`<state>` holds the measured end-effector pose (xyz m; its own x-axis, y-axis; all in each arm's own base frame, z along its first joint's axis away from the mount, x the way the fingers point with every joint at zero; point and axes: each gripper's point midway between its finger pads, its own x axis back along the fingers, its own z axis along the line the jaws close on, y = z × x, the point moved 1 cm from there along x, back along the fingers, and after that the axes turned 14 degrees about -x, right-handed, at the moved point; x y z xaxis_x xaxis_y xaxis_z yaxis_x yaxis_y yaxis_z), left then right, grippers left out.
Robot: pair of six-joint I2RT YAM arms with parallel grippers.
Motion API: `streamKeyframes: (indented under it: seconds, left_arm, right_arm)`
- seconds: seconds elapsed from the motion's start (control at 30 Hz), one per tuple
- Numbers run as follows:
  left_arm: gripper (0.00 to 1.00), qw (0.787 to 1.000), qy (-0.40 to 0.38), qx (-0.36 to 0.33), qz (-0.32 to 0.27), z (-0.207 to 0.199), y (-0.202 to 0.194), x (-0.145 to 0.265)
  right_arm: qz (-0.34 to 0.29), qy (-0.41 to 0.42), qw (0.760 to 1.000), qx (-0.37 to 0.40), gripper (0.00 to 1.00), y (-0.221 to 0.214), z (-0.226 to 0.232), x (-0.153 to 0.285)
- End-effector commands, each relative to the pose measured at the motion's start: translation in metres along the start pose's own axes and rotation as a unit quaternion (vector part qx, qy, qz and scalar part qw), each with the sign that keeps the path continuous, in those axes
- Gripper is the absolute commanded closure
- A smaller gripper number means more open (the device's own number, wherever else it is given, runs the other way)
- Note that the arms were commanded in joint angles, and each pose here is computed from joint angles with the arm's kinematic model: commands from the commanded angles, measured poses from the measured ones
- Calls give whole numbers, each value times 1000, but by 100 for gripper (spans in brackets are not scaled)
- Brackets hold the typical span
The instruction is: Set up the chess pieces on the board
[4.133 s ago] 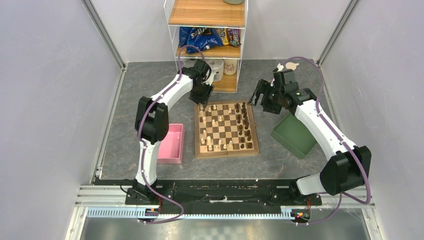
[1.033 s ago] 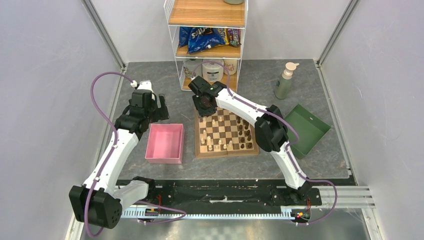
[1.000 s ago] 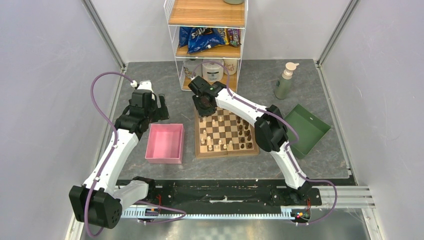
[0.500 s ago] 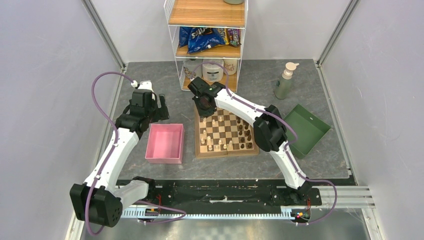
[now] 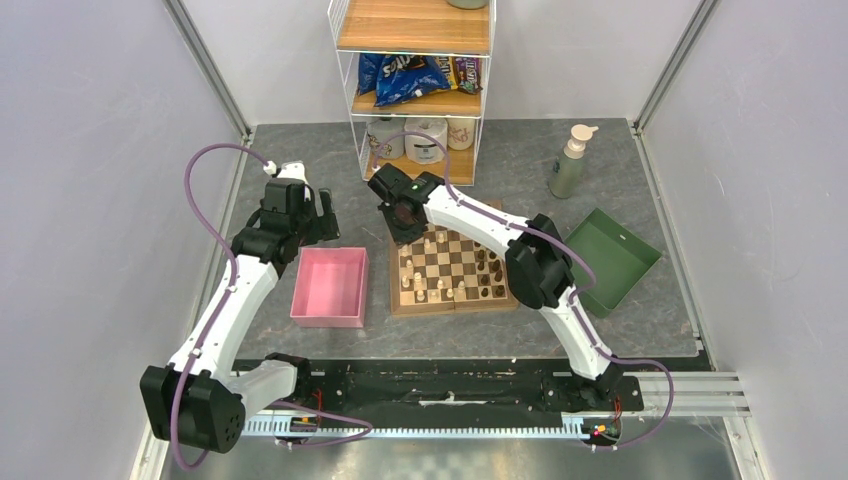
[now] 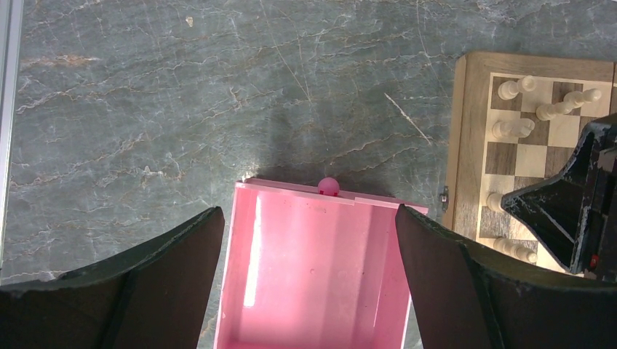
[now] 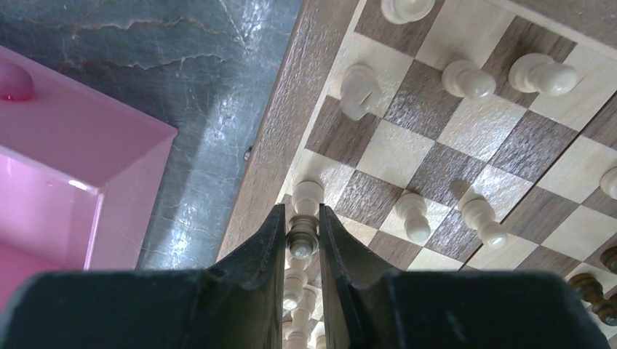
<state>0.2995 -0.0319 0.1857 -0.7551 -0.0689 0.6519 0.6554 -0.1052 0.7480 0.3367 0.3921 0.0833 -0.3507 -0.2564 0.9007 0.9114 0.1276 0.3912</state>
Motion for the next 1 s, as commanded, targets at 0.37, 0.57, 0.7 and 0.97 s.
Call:
streamKeyframes:
  seconds: [0.37, 0.57, 0.7, 0.97]
  left_arm:
    - [6, 1000, -2, 17, -11, -1, 7, -4]
    - [6, 1000, -5, 16, -10, -2, 7, -4]
    - [5, 1000, -8, 16, -8, -3, 7, -5]
    - [5, 1000, -17, 14, -3, -6, 5, -5]
  right_arm:
    - [8, 5, 1000, 20, 81, -22, 10, 21]
    - [5, 3, 1000, 23, 80, -21, 10, 25]
    - [-1, 0, 1000, 24, 73, -19, 9, 26]
    - [-27, 16, 999, 21, 50, -4, 18, 39]
